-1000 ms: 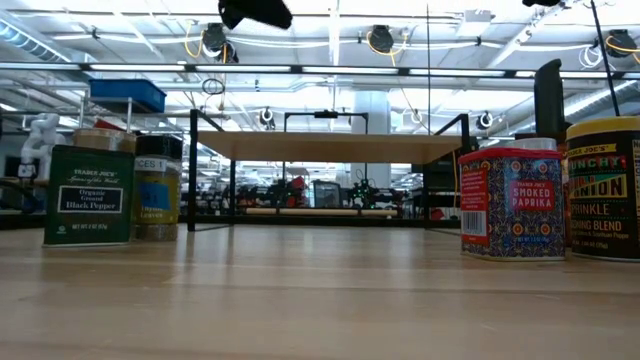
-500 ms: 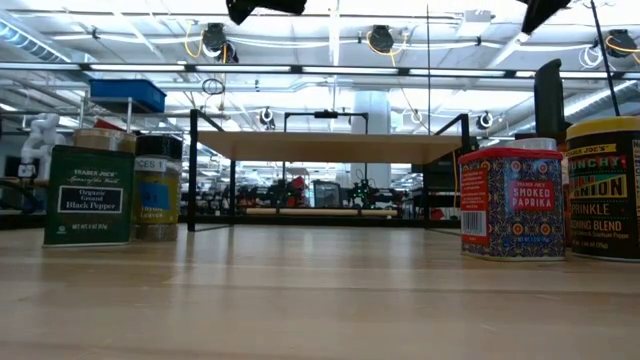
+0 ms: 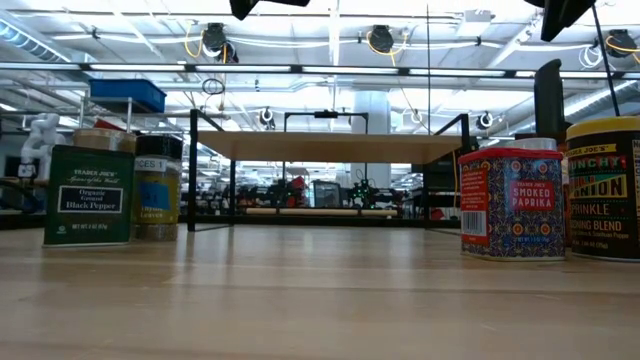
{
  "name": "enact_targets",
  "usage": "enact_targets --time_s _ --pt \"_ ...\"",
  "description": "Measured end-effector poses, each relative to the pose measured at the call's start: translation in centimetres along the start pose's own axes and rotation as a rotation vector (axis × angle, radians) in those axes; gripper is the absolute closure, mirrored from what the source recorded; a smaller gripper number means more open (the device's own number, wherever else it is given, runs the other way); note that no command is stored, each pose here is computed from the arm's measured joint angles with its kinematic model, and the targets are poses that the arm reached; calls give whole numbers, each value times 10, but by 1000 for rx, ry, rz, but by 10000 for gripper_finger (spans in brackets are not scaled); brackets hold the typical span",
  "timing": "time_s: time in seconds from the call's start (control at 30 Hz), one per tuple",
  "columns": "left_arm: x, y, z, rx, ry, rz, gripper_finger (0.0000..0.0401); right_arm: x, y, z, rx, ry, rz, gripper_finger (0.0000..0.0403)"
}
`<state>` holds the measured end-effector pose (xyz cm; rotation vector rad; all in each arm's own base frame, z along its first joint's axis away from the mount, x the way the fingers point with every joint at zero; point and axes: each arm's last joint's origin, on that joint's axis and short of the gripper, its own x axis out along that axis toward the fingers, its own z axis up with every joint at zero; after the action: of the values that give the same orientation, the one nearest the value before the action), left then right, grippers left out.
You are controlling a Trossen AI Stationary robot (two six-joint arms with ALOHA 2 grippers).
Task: Shelf spices
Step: Put the transparent spice bottle to the center of the table
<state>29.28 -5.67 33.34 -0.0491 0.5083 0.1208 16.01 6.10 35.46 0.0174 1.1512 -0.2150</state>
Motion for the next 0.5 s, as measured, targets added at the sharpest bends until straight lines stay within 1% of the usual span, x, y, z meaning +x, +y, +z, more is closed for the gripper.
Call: enact_targets --time_s 0.1,0.23,0.33,0.5 --pt "0 1 1 -33 -12 43 340 -4 -3 -3 -25 -7 4 231" --pt "0 1 0 -39 -13 46 340 -9 -7 -7 -27 -25 14 231" --pt "0 0 1 -39 -16 43 340 -12 -10 -10 1 -33 10 231" --pt "0 0 1 -36 -20 43 340 -14 -17 -20 25 43 -34 231"
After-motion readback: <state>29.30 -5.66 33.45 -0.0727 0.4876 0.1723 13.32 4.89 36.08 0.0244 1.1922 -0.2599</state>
